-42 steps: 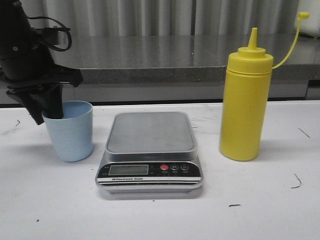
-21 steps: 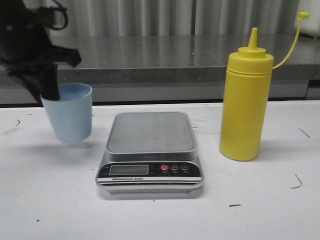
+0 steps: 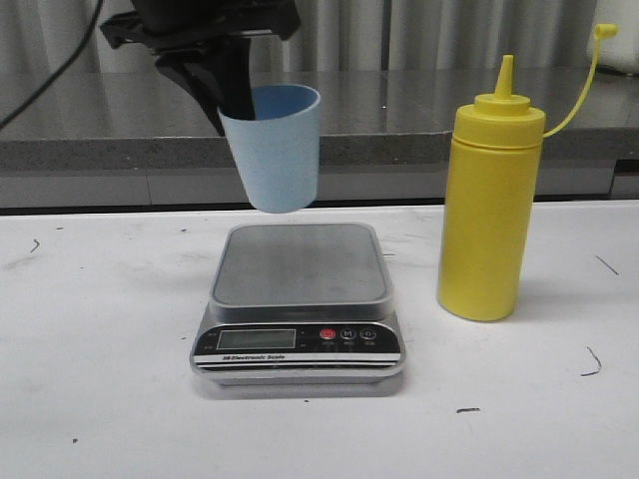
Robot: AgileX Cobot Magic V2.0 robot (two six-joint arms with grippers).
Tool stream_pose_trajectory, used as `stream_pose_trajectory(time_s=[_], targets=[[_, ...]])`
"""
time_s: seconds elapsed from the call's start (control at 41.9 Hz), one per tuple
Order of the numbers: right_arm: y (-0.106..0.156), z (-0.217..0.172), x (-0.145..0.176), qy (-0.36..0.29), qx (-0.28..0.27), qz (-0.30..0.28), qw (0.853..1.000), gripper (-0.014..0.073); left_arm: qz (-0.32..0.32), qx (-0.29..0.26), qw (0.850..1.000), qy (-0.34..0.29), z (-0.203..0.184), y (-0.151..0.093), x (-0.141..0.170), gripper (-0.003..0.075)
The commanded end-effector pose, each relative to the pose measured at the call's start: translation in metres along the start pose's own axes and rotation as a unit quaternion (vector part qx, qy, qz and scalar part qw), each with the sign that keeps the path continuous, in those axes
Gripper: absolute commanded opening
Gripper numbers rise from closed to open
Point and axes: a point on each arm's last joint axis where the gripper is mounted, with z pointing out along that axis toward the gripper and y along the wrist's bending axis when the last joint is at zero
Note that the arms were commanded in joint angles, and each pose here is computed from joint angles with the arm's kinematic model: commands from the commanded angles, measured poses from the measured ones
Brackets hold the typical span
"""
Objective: Pour seasoning into cup on scale with both arms
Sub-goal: 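Lift the blue cup with the left gripper and carry it over the scale, then set the blue cup on the scale, release, and raise the left gripper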
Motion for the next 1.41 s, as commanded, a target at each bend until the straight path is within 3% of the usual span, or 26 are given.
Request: stream_pose_trajectory(time_s=[0.0,0.43,0.621,0.717,1.075,1.385], targets=[[0.0,-0.005,-0.011,-0.038,0.002,-0.005,0.999,0.0645,0.006,0.008,0.999,-0.038,-0.016,-0.01,-0.015,-0.002],[0.0,-0.005,-0.011,-0.038,0.002,-0.005,0.999,0.0645,0.004,0.008,1.0,-0.009,0.018,-0.008,-0.018,0.0004],[0.0,-0.005,-0.011,-0.038,0.002,-0.005,0.999,0.0645,0.002,0.012,1.0,-0.009,0.018,-0.009,-0.018,0.0298],[0.0,-0.005,-0.011,-0.038,0.002,-0.005,0.999,0.0645,0.002,0.012,1.0,-0.012,0.014,-0.009,-0.018,0.0392],[0.0,-0.005,-0.011,-0.038,0.002,-0.005,0.999,0.0645,0.01,0.011,0.994,-0.106,-0.076,-0.014,-0.003,0.0398],[0.0,-0.005,-0.011,-0.038,0.002,-0.005,0.999,0.0645,0.015,-0.019,0.981,-0.193,-0.148,-0.005,0.068,0.0397]])
